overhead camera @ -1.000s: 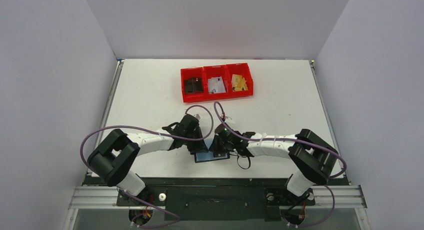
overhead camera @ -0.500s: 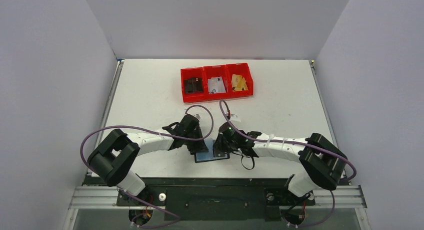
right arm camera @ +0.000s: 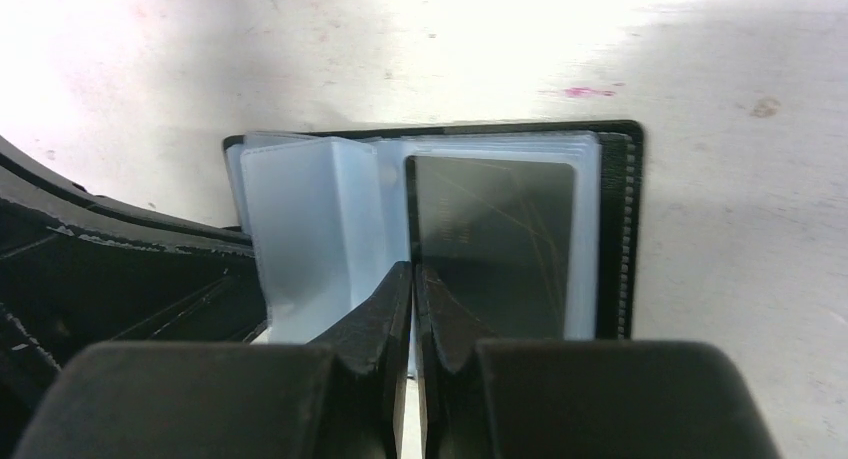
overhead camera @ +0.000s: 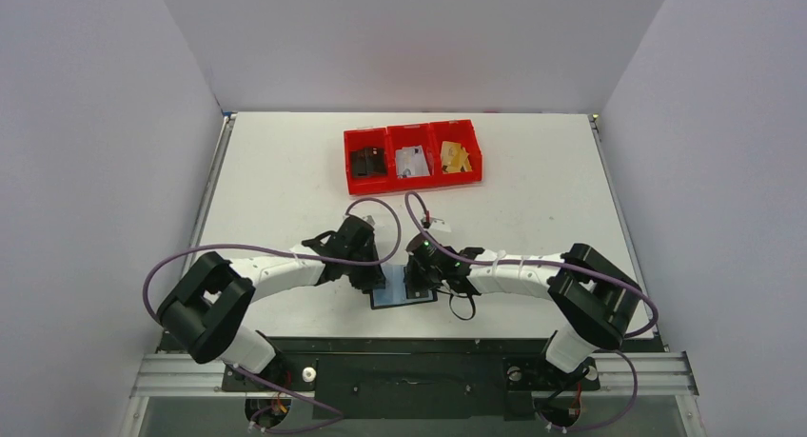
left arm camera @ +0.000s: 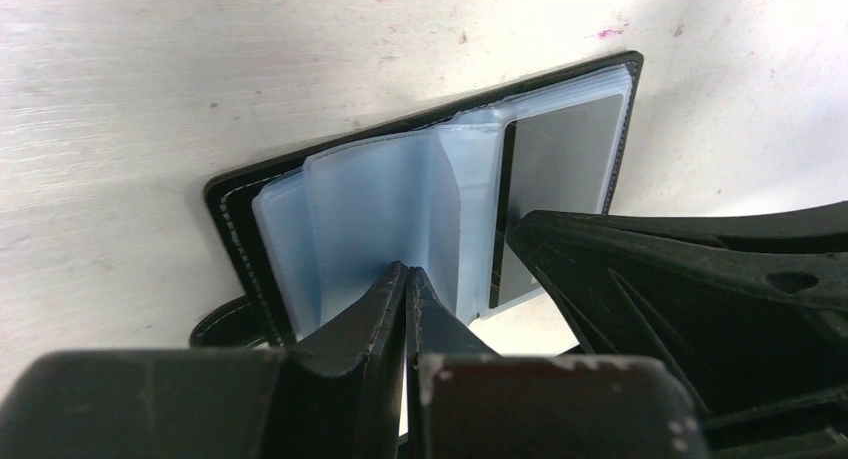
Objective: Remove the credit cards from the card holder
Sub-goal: Remove the credit card from the card holder.
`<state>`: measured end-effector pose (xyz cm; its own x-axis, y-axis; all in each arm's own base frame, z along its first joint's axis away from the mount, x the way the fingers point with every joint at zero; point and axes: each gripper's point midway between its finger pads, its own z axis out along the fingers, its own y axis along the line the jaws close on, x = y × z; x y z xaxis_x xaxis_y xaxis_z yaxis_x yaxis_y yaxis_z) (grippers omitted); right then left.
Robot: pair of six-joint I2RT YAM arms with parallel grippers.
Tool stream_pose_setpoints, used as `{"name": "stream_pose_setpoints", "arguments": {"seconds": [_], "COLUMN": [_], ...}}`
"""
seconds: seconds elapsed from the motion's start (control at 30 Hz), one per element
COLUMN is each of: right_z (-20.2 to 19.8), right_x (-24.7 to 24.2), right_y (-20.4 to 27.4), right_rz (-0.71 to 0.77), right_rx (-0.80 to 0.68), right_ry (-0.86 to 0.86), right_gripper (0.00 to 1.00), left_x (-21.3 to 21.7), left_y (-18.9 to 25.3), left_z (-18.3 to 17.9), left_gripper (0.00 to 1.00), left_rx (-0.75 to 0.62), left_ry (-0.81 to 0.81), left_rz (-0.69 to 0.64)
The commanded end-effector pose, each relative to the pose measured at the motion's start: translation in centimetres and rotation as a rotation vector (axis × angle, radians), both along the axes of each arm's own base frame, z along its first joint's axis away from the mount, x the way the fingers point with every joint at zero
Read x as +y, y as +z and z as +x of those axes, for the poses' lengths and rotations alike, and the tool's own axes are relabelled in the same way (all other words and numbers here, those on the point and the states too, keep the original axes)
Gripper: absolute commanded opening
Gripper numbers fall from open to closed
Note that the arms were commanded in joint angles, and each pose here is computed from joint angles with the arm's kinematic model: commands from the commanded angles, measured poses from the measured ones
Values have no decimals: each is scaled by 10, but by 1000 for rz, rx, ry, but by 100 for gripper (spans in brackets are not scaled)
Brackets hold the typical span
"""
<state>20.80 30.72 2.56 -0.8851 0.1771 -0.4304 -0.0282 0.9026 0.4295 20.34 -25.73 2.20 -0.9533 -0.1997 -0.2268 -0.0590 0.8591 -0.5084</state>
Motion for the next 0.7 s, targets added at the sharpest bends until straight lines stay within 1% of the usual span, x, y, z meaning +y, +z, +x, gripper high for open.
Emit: {"name": "stream_pose_setpoints", "arguments": {"seconds": [0.0,0.13,0.2,0.27,0.37,0.47,0.5,0.6,0.63,0.67], "right_z": [11,9,7,6,8,9,9,11,9,10], "right_x": [31,38,40,40,36,23,16,1,-7,-10], "right_y": [27,31,31,28,26,28,26,32,28,31], "right_rz": [73,79,79,74,59,39,23,13,-6,-2], "right_rx": [-60,-65,-63,-58,-61,-72,-74,-92,-88,-94], "right_ry": [32,50,55,55,41,18,7,-20,-27,-35], "right_gripper": [3,3,3,3,3,3,4,9,11,12], "left_x": [14,32,41,40,28,10,5,-12,-18,-24], "left_y": [32,56,74,83,91,89,91,82,84,80], "left_z": [15,22,27,25,23,18,19,14,16,13], "left_gripper": [0,1,2,4,8,10,11,11,12,13], "left_rx": [-83,-141,-183,-191,-187,-158,-163,-116,-123,-102], "left_ry": [22,61,84,72,34,-11,-19,-55,-63,-75], "left_rz": [29,54,43,23,-31,-87,-107,-146,-167,-179]}}
